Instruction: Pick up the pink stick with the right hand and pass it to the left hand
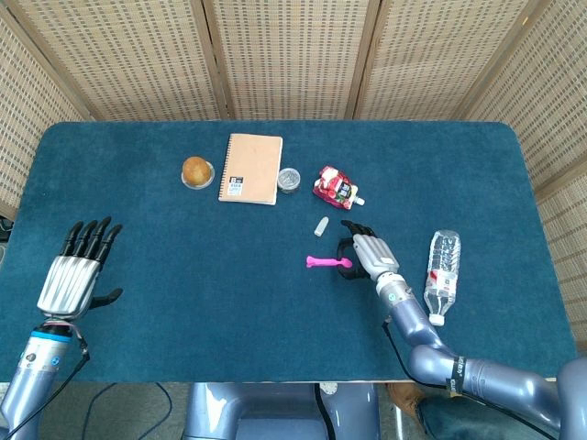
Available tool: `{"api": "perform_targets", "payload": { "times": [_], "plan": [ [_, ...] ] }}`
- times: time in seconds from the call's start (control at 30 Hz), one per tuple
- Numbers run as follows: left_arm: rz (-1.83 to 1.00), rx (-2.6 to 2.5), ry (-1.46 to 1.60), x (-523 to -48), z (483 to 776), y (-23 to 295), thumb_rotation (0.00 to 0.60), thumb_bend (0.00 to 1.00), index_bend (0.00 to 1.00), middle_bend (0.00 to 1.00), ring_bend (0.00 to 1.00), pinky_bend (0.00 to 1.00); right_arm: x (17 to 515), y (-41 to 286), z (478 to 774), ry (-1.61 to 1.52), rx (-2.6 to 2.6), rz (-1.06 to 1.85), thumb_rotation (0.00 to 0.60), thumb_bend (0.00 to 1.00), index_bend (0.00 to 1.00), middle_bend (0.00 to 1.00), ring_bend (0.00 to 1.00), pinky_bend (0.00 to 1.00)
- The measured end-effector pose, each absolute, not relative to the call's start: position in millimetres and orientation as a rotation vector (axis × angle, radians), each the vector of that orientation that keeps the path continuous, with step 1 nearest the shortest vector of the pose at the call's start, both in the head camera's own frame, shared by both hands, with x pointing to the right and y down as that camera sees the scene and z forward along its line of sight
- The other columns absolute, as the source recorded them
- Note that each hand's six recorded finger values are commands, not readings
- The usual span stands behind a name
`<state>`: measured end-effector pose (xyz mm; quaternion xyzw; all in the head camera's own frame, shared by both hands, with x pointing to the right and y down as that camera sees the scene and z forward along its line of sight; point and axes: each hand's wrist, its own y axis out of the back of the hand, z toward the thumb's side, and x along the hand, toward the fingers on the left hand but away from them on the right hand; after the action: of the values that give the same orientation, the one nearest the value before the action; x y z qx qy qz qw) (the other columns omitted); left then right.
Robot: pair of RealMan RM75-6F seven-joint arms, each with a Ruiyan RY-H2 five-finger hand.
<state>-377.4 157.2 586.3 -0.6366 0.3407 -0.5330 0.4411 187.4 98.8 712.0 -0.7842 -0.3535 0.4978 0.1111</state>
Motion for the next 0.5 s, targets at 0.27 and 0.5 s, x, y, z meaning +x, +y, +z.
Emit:
{"api": "perform_targets", "payload": {
  "times": [0.27,0.5],
  "plan": [
    [-1.076,-1.661,0.783,-317.0,576.8,125.6,0.6,0.0,0.12,0.0,0.0,0.0,151.9,80.0,696.6,-1.198,-2.381,1.437,0.6,0.67,0.66,0.14,0.0,0.0],
    [-0.908,-1.674,0.717,-273.1,591.5,99.4,0.6,0.0,0.18,0.0,0.0,0.0,112.9,75.0,686.0,-1.215,-2.407,1.421,0.6,0.67,0.66,0.14,0.0,0.0]
  ]
}}
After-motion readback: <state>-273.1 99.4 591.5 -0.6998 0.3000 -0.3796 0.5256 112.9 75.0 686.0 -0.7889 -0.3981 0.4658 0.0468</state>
